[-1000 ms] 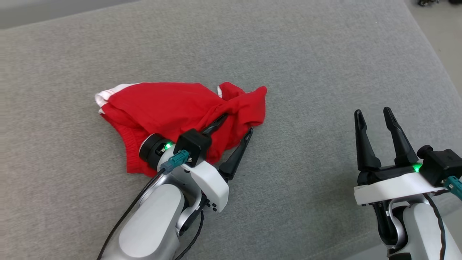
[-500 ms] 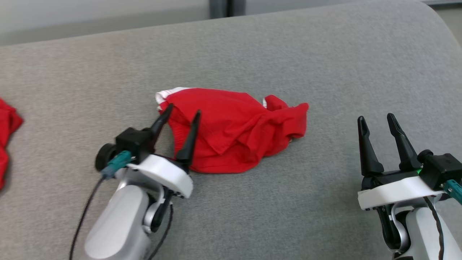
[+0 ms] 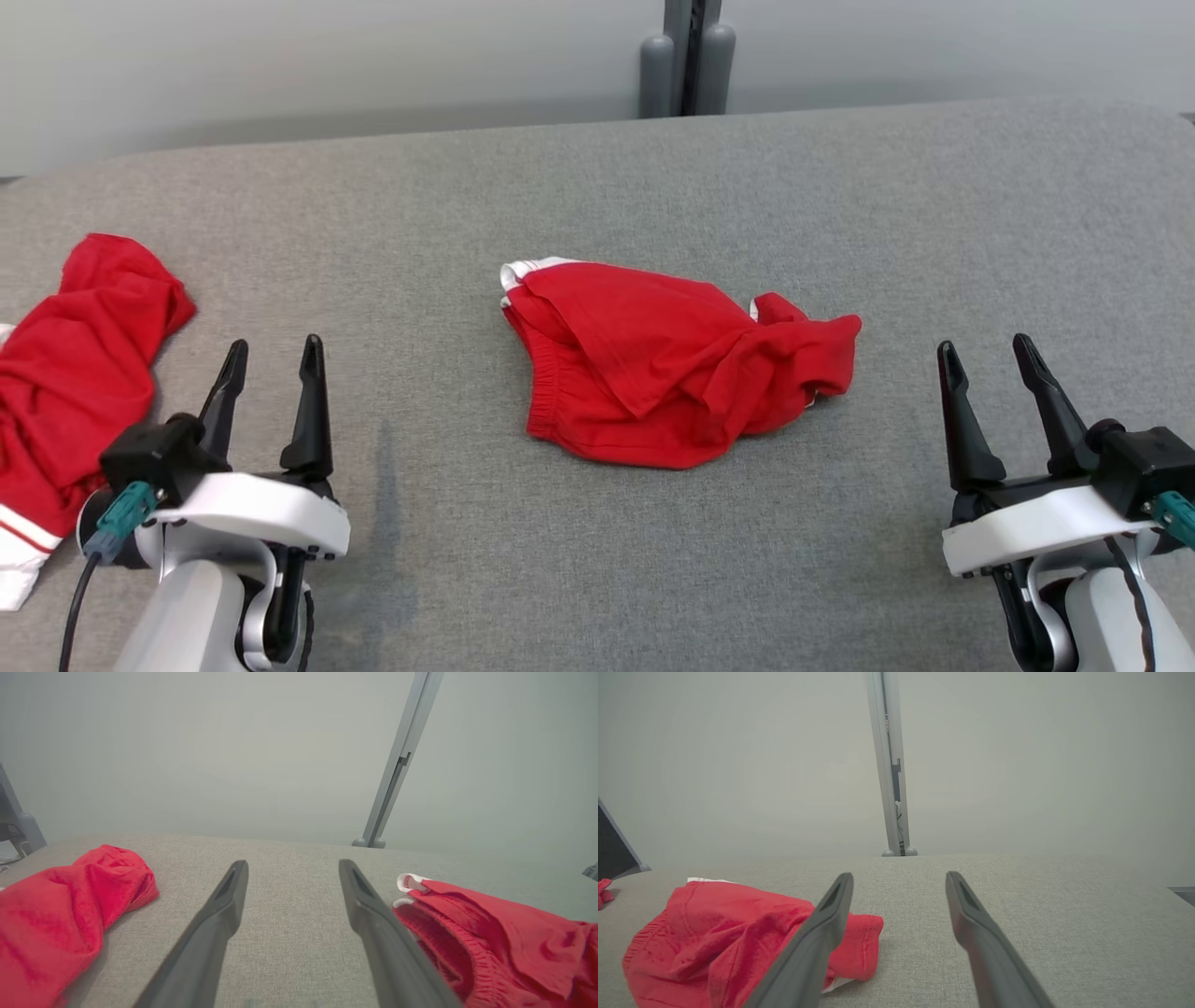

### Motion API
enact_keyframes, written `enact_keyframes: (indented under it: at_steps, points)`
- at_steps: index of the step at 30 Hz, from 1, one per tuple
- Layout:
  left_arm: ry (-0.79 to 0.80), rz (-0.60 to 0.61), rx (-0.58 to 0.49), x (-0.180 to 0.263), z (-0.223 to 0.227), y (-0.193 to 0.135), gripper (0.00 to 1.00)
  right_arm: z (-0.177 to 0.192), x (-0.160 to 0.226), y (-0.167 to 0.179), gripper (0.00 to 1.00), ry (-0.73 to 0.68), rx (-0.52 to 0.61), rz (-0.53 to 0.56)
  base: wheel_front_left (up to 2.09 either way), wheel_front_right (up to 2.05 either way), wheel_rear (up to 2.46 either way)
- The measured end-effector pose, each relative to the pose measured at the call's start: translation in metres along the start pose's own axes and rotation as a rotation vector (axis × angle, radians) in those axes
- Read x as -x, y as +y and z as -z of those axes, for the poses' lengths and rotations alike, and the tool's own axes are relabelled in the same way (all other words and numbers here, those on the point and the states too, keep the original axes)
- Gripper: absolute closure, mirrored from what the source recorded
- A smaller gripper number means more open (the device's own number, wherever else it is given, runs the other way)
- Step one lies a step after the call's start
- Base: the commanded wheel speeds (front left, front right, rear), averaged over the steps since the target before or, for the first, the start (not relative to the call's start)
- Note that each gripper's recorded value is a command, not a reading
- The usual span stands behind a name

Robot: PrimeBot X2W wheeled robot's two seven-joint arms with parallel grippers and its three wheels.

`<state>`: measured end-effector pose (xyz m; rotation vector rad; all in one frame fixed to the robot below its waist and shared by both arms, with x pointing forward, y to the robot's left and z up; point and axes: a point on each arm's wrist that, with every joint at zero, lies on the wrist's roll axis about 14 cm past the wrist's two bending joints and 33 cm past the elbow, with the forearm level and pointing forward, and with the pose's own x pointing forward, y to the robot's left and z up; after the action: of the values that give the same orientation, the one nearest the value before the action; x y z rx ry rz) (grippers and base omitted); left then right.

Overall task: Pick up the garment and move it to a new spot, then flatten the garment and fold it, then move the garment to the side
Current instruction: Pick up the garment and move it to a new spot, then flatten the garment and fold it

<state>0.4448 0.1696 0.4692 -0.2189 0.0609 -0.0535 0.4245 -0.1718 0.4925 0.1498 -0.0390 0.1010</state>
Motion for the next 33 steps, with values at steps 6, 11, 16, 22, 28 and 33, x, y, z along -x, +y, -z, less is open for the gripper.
enact_keyframes:
  at_steps: [6,11,16,22,28,33]
  points:
    - [-0.018,0.000,-0.018,0.021,-0.005,0.001,0.00,-0.005,0.007,0.006,0.00,-0.001,0.003,-0.015,0.00,0.00,0.00]
    - [-0.015,0.024,-0.045,0.034,-0.003,-0.007,0.00,-0.006,0.021,0.003,0.00,0.008,0.004,-0.001,0.00,0.00,0.00]
    - [-0.019,0.040,-0.070,0.046,-0.005,-0.013,0.00,-0.008,0.035,0.000,0.00,0.013,0.008,0.011,0.00,0.00,0.00]
    - [-0.017,0.025,-0.092,0.060,-0.007,-0.009,0.00,-0.010,0.047,0.000,0.00,0.016,0.008,0.017,0.00,0.00,0.00]
    - [-0.019,0.015,-0.095,0.064,-0.010,-0.009,0.00,-0.012,0.049,0.001,0.00,0.015,0.006,0.017,0.00,0.00,0.00]
    - [-0.019,0.008,-0.101,0.065,-0.011,-0.007,0.00,-0.012,0.050,0.001,0.00,0.017,0.004,0.019,0.00,0.00,0.00]
